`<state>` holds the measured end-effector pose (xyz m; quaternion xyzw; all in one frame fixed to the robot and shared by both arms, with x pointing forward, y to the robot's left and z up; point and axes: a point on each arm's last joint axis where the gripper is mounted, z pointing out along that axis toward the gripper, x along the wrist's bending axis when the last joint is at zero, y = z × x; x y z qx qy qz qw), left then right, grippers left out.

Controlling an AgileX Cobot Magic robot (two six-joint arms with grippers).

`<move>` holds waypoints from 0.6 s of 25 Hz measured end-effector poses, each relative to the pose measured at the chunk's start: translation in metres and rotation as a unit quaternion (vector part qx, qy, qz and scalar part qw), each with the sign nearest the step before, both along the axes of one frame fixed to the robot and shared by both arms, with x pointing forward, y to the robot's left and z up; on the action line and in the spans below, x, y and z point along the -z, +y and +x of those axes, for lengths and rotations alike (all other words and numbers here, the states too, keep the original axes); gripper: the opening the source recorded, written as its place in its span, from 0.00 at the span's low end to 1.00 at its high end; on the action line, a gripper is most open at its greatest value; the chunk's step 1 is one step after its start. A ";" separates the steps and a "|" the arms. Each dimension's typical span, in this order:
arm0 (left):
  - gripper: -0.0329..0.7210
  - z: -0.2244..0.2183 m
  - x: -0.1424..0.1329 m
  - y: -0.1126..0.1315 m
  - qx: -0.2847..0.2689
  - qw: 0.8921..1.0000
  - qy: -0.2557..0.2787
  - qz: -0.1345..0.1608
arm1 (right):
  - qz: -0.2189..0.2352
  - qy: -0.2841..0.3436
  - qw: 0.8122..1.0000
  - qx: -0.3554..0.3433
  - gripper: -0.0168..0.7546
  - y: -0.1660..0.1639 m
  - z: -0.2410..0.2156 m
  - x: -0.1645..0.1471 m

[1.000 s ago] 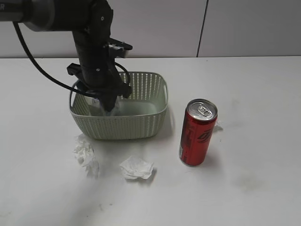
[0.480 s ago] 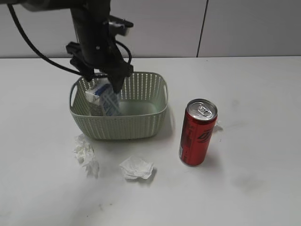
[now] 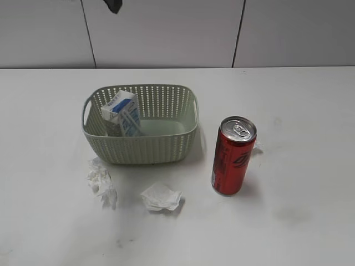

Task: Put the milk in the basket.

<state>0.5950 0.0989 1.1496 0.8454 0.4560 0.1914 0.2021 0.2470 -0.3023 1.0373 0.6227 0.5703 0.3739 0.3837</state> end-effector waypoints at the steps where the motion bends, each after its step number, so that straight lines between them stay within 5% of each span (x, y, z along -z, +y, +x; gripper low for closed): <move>1: 0.91 -0.006 -0.008 0.005 -0.003 1.000 -0.007 -0.004 | 0.000 0.000 1.000 0.000 0.74 0.000 0.000 0.000; 7: 0.91 -0.048 -0.026 0.041 -0.028 1.000 -0.007 -0.010 | 0.000 0.000 1.000 0.000 0.74 0.000 0.000 0.000; 15: 0.91 -0.115 0.016 0.124 -0.118 0.991 0.066 0.021 | 0.000 0.000 1.000 0.000 0.74 0.000 0.000 0.000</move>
